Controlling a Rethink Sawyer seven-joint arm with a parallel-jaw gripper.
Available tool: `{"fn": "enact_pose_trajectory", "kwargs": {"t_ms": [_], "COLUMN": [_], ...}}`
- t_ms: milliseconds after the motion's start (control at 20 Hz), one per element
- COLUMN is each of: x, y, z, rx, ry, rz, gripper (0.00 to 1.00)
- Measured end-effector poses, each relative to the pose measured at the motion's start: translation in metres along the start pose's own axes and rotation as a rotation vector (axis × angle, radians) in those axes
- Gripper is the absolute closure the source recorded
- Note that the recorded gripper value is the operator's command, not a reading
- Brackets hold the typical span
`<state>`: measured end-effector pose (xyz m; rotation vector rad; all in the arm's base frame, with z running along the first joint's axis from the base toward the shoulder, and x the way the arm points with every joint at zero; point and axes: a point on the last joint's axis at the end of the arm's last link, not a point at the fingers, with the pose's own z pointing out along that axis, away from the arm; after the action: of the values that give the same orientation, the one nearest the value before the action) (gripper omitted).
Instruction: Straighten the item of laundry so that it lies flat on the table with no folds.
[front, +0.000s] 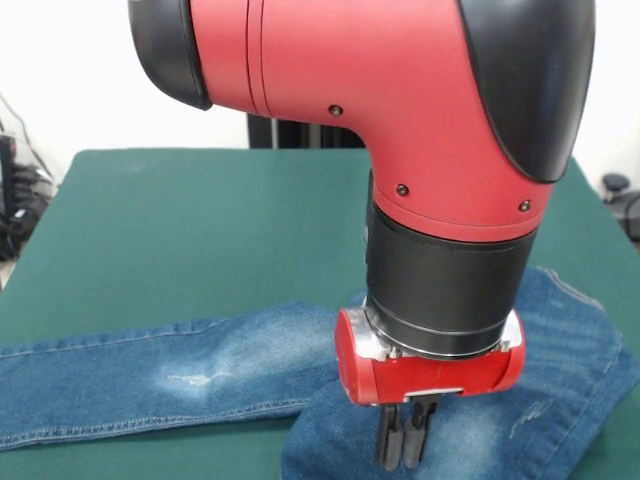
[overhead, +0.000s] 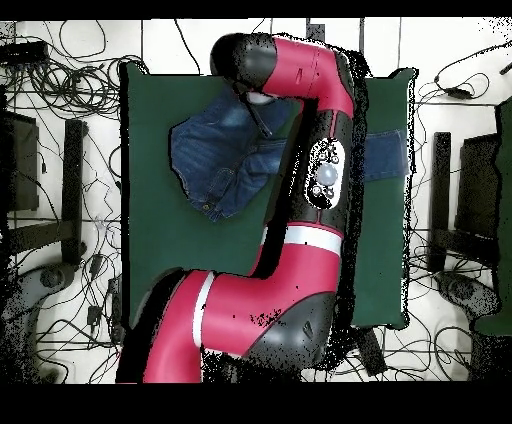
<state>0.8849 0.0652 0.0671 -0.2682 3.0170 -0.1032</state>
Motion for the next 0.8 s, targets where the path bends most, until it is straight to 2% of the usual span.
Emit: {"fn": "enact_pose_trajectory", "kwargs": {"t_ms": [800], "x": [-0.0103], "y": [0.001], "z": [-0.0012], "rx": [-0.007], "ry": [-0.008], "rz": [-0.018], "gripper": [1.0]}}
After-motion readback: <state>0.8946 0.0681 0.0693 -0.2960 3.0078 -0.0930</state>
